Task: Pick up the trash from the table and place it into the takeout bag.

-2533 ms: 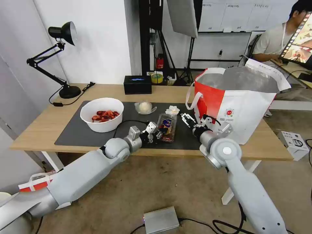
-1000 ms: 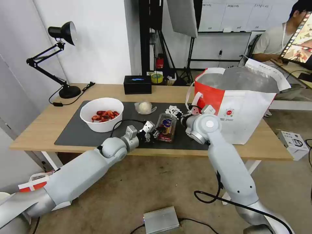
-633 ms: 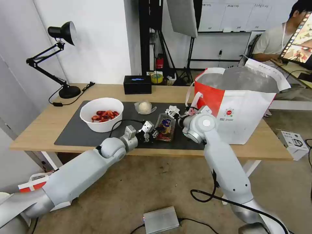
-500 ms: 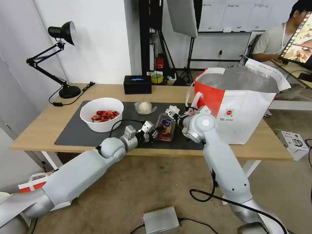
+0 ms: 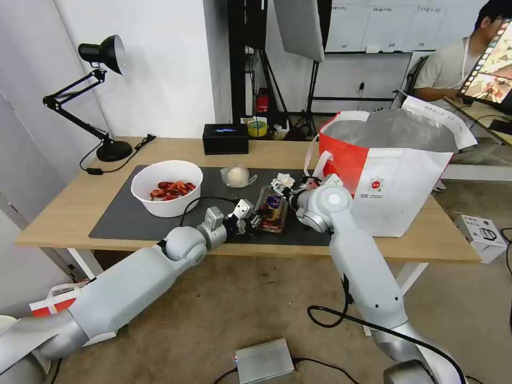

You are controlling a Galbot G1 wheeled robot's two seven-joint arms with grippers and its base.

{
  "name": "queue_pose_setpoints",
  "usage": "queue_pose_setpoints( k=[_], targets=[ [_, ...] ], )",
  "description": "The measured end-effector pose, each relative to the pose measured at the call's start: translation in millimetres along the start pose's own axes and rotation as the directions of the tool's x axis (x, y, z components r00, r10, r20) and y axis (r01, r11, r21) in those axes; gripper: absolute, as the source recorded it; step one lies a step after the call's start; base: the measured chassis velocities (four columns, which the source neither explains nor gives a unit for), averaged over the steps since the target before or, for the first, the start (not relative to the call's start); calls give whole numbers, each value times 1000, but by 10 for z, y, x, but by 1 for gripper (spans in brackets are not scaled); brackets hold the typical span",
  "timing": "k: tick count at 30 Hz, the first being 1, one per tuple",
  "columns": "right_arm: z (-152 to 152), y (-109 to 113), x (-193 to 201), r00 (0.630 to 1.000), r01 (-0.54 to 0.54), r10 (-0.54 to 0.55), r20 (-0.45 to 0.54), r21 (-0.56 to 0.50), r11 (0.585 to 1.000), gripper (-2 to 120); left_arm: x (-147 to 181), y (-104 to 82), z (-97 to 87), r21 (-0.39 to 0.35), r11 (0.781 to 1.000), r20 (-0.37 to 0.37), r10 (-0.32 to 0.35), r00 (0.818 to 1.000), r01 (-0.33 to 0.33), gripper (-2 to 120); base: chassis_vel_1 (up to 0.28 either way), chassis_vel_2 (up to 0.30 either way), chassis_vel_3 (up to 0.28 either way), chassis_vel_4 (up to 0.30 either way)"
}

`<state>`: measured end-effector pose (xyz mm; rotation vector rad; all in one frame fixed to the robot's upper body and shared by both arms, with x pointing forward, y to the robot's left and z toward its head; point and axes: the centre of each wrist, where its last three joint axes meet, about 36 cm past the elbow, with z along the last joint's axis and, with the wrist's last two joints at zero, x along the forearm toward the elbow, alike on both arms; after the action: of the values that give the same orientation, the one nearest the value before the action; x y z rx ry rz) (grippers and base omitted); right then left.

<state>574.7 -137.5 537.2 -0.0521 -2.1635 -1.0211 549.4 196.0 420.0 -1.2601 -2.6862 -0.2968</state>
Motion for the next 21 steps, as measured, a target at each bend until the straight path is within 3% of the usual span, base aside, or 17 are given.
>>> queue_pose_setpoints(
  k=[21],
  targets=[
    [-40,36,-92,1000,-30,30,10,2,1000,100,-34,-12,10,5,1000,17,-1,1000,1,0,0,0,0,0]
  ],
)
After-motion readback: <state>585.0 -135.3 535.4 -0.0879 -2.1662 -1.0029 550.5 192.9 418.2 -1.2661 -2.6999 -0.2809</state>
